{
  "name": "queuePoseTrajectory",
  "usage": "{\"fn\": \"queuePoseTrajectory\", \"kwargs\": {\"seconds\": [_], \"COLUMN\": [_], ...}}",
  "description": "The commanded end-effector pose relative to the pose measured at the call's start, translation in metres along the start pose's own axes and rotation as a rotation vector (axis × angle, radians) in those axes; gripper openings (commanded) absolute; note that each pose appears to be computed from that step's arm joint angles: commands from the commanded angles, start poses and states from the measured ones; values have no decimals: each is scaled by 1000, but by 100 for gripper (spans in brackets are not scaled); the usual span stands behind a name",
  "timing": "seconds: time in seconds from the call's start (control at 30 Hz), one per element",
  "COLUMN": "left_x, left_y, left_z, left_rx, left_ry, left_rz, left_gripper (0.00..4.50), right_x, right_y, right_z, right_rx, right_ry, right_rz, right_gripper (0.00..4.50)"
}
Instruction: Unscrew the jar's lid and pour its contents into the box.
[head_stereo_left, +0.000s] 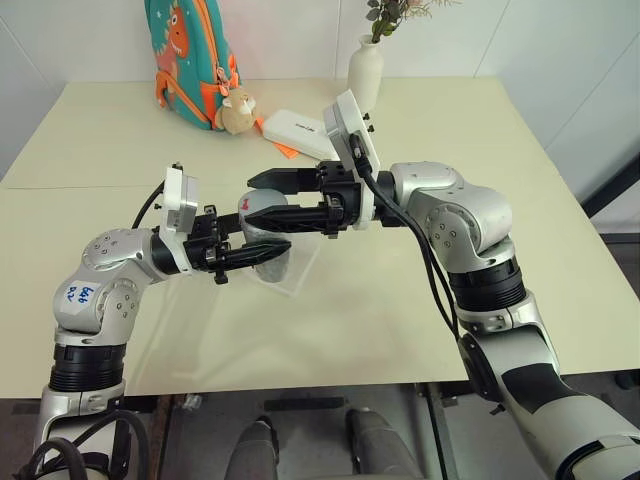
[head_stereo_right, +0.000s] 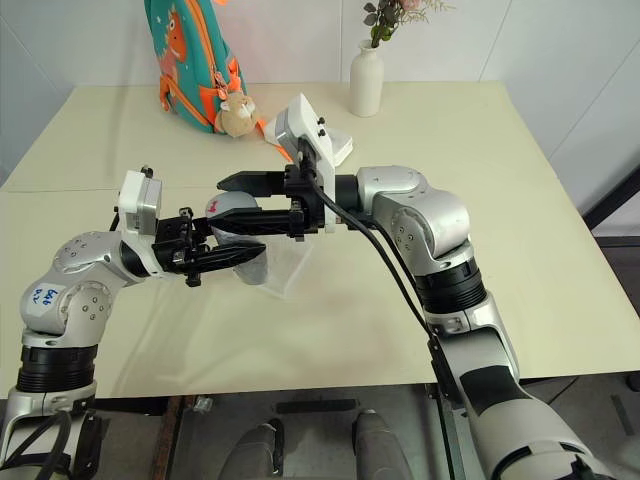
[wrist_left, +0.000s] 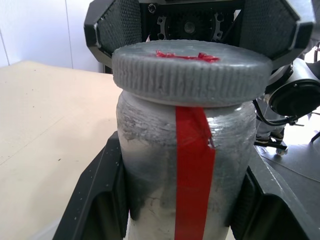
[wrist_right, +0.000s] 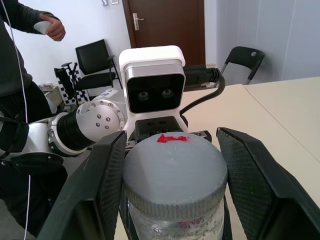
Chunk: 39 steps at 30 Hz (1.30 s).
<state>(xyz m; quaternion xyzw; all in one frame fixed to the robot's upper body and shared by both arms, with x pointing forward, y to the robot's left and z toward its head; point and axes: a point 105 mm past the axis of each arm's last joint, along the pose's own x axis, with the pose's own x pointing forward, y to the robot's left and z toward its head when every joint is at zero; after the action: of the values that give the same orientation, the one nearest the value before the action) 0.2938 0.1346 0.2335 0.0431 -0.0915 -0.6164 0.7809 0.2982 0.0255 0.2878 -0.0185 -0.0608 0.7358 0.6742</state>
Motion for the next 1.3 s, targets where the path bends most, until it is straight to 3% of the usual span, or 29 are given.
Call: {"fn": "queuePoseTrajectory", "kwargs": {"seconds": [0.03,0.2,0.37,0.47,0.6,0.83,1.03,1.23,1.3], "left_x": [0,-2,-6,-13,-23,-31,-30,-34,-35], "left_y": [-5,-6,-8,-6,-2,6,14,31,37], "left_z": [12,11,9,11,15,16,19,23,23], "left_rx": [49,46,42,48,50,46,34,27,41], "left_ry": [-15,-12,-10,-10,-23,-27,-45,-31,-5], "left_rz": [-16,-8,9,42,92,143,171,249,275], "left_gripper": [203,203,203,203,203,203,203,203,203], "right_x": [-1,-10,-34,-66,-115,-171,-192,-199,-197], "right_y": [7,7,-7,-29,-46,-53,-56,-55,-53], "right_z": [34,59,47,23,-29,-115,-142,-129,-113], "right_rx": [65,176,96,31,-62,1,47,22,-23], "right_ry": [-165,-312,-252,-176,-11,82,82,38,22], "right_rz": [40,42,-120,-332,-564,-775,-854,-848,-822], "right_gripper": [258,258,258,258,258,258,258,448,448]}}
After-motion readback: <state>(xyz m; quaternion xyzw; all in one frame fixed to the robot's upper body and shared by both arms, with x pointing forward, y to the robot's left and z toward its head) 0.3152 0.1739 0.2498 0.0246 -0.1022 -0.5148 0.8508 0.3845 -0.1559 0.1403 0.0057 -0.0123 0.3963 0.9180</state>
